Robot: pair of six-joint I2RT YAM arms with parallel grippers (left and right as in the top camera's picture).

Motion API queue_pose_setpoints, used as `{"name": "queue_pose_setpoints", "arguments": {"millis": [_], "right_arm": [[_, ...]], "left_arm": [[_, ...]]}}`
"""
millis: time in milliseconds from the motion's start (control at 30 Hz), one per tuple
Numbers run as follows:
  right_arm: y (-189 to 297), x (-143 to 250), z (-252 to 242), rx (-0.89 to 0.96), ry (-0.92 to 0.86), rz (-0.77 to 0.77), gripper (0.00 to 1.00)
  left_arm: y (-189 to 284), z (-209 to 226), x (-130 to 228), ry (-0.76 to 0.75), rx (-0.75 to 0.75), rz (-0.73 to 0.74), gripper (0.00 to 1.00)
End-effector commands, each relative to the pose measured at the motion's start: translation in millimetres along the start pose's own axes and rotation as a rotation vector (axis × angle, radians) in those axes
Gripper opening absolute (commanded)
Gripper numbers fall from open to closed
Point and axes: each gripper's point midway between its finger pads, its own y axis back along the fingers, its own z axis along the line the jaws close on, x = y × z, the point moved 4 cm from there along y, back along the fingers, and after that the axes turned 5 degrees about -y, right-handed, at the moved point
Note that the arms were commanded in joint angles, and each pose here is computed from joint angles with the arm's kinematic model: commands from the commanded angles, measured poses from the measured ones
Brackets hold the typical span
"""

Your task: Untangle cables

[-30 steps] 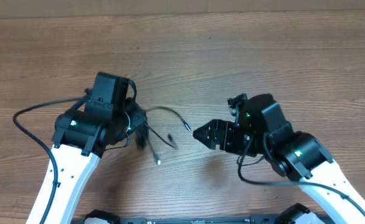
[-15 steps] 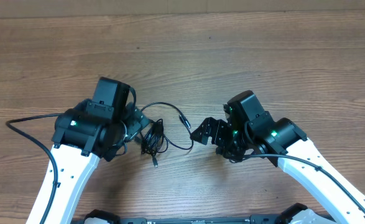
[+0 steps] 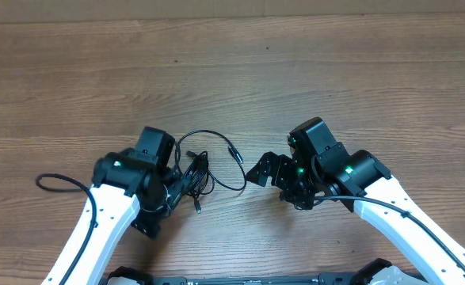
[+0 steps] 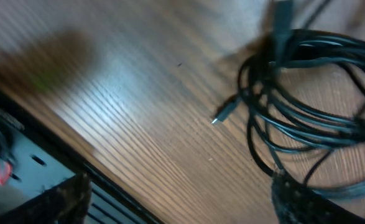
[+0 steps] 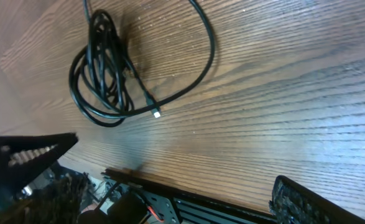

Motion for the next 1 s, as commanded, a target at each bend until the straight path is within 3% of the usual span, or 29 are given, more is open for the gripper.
{"name": "queue_pose_setpoints", "arguments": {"millis": [0, 333, 567, 733, 967], "right_arm": [[0.5, -1.7, -2.6, 0.014, 0.000, -0.015, 0.95], [0.6, -1.9, -3.3, 0.019, 0.002, -0.017, 0.96], [0.6, -2.4, -4.3, 0.025, 0.001, -0.022, 0.96], [0.6, -2.5, -4.3, 0.024, 0.002, -0.022, 0.96], [0.6, -3.6, -5.0, 0.030, 0.001, -0.031, 0.96]], "left_arm": [[-14.7, 0.4, 7.6, 0.219, 0.010, 0.064, 1.00], [-24.9, -26.9, -1.9, 0.369, 0.154, 0.050, 0.99], [-46.5, -13.2, -0.9, 0.510, 0.109, 0.059, 1.00], [-68.9, -16.5, -9.0, 0.497, 0.175, 0.024, 0.95], [-77.1, -38.1, -21.0, 0.348, 0.327, -0.036, 0.93]]}}
